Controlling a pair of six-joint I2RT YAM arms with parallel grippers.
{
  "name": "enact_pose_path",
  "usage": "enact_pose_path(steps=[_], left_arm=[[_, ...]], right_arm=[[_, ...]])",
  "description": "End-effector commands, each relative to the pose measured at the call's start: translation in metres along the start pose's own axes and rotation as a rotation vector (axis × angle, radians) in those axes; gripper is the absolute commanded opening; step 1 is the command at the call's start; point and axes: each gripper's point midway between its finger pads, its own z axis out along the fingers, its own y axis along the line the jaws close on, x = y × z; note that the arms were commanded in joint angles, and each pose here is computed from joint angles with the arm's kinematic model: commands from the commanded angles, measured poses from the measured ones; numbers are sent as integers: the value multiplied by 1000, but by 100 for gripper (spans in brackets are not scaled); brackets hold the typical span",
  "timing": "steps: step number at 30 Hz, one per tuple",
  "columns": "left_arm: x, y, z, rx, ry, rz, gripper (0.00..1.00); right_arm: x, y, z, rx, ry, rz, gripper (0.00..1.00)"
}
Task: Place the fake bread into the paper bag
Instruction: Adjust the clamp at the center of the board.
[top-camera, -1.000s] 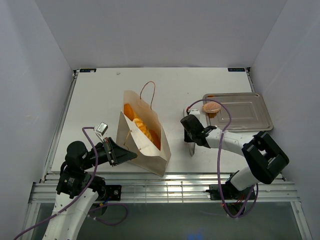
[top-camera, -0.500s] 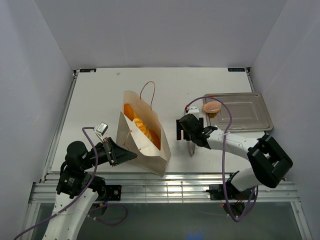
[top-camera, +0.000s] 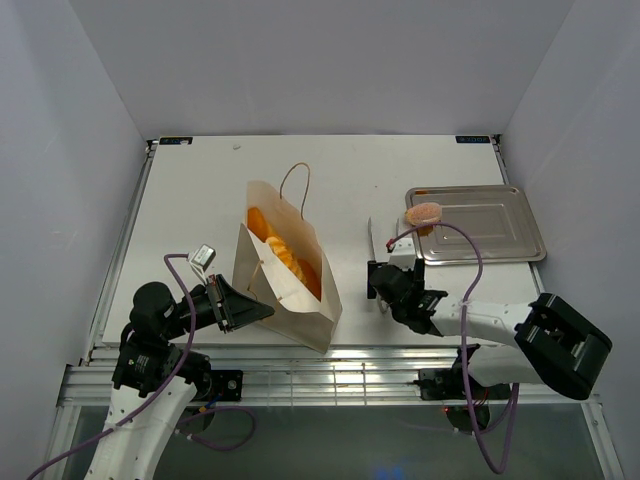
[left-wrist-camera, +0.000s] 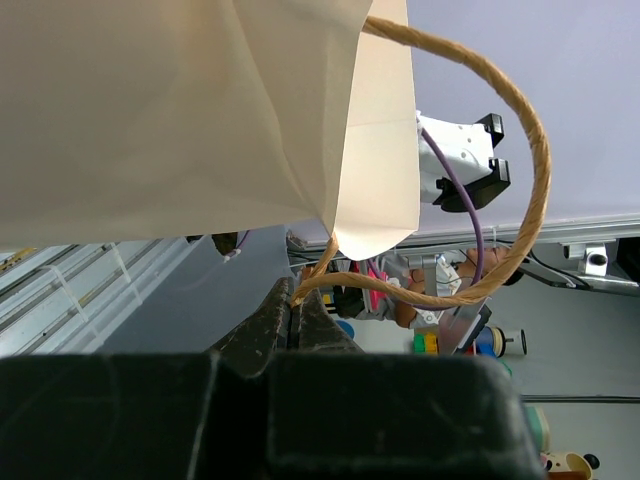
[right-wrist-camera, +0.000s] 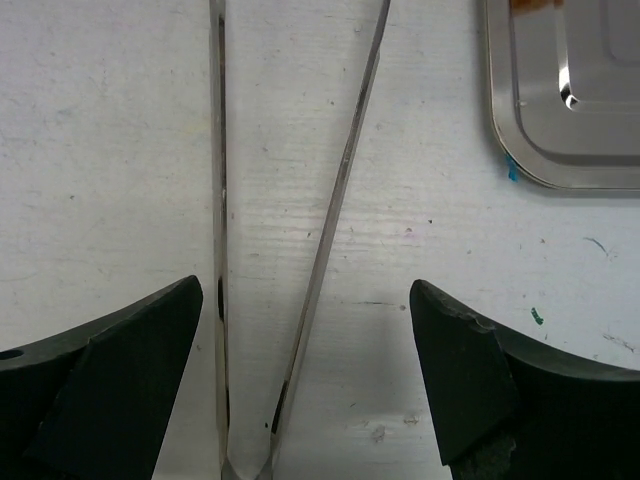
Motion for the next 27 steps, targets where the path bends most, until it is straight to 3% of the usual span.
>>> enact_pose_path(steps=[1,8,12,27], left_arm=[[1,-4,-2,1,7,13,0],[1,-6,-3,-5,9,16,0],[2,-4,-2,-9,9,12,0],[3,-3,-3,-14,13,8,0]], right_arm=[[-25,5,-3,55,-204,61,90],[-14,3,3,41,-290,100,90],[-4,3,10,43,-304,130,100],[16,20,31,52,-279,92,70]])
